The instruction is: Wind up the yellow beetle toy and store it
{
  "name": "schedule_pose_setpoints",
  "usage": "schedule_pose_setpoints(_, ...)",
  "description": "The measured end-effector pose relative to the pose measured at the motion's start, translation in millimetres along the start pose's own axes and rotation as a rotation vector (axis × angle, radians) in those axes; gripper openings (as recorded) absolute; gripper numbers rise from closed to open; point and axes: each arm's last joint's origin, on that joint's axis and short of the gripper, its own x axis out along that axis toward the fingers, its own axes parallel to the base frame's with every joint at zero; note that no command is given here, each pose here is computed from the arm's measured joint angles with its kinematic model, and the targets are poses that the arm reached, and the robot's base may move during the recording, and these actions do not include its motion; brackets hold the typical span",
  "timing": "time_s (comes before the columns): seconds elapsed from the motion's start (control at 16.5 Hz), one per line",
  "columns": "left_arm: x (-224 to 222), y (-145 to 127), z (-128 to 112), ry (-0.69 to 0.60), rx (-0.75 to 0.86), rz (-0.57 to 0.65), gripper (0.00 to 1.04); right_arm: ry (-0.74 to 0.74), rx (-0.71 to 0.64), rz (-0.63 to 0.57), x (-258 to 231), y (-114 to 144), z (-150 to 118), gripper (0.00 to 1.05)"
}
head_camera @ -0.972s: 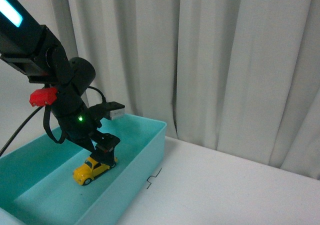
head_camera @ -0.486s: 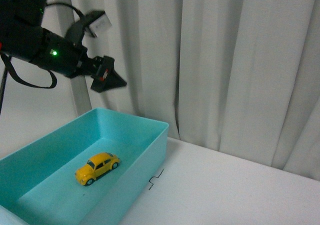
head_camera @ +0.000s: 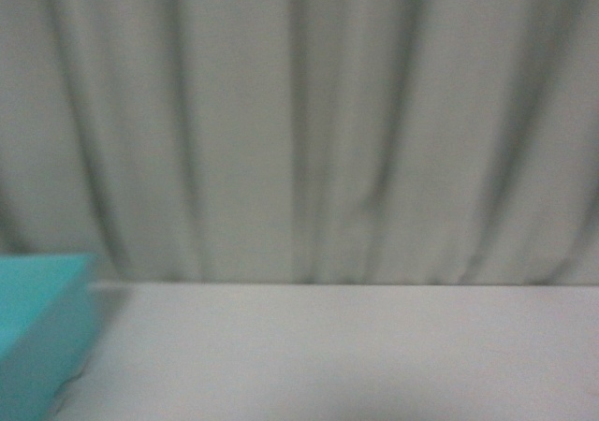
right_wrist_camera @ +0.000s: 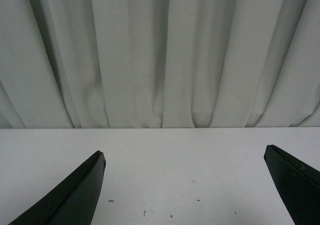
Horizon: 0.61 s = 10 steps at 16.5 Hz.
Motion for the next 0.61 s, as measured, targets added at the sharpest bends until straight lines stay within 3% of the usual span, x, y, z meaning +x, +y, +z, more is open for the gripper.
schedule_pose_setpoints(0.61,-43,-29,-25,-0.018,0.002,0.004,0.02,0.0,0.0,-0.002,0,0,0,0.98)
